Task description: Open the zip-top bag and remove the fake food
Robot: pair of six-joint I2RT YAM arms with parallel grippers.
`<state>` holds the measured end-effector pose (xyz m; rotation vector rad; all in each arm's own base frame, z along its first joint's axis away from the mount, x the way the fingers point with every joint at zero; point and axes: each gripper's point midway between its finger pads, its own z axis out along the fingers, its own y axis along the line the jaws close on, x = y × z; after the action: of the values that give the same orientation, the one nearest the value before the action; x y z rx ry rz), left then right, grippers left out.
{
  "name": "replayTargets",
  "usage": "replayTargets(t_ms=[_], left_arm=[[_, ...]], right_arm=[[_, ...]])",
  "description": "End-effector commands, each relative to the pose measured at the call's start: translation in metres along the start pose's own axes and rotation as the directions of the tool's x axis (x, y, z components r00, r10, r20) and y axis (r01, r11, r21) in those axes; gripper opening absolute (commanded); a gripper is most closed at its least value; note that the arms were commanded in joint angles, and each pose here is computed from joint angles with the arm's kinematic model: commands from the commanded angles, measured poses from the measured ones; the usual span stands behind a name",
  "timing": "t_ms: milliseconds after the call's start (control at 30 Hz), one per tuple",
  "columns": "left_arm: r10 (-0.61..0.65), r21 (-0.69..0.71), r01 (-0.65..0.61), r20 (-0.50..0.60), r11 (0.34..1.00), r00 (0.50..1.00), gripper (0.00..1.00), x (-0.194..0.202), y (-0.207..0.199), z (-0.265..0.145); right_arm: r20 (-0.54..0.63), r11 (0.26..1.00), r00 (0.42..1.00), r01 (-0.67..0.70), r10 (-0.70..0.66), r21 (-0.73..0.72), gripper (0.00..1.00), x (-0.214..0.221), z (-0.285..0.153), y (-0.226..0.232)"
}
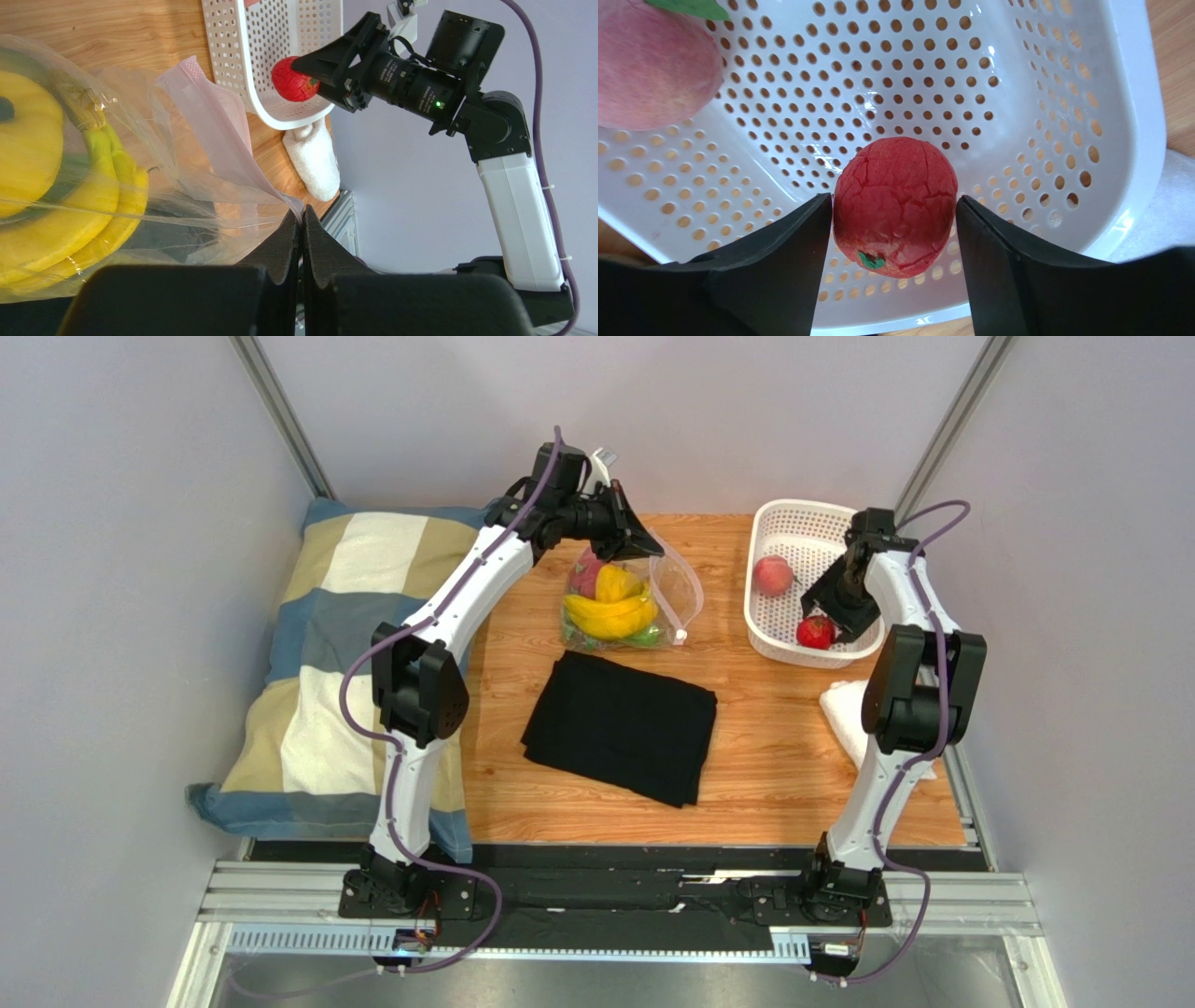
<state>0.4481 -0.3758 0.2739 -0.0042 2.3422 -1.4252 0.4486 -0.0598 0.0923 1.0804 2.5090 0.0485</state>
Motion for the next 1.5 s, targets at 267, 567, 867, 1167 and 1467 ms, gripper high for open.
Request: replayTargets(t_ms=[267, 567, 867, 1167, 1467], left_arm=[[0.069, 0.076, -0.073, 0.057, 0.994, 0.996, 0.0, -0.012, -0.043, -0.026], [0.066, 0.073, -0.07, 0.057, 0.995, 0.996, 0.0, -0.013, -0.041, -0.024], [0.069, 0.071, -0.073, 0.06, 0.995, 0.996, 0.0, -0.011, -0.043, -0.025], [0.07, 0.072, -0.073, 0.044, 0.995, 0.997, 0.0, -0.005, -0.043, -0.02], [0.066, 0.074, -0.068, 0.033, 0.995, 0.997, 0.0, -0.003, -0.041, -0.018]], right_arm=[[0.088, 0.973, 0.984, 0.166, -0.153, -0.161, 0.79, -0.001, -0.076, 0.062], [0.045, 0.776, 0.948, 0.284, -0.315, -0.563, 0.39, 0.107, -0.162, 0.183], [-0.053, 0.715, 0.931, 0.241, -0.361, -0.656, 0.35, 0.156, -0.147, 0.227], [-0.168, 0.717, 0.917, 0.16, -0.363, -0.679, 0.44, 0.179, -0.108, 0.245], [-0.247, 0.738, 0.903, 0.106, -0.353, -0.667, 0.71, 0.198, -0.078, 0.241]])
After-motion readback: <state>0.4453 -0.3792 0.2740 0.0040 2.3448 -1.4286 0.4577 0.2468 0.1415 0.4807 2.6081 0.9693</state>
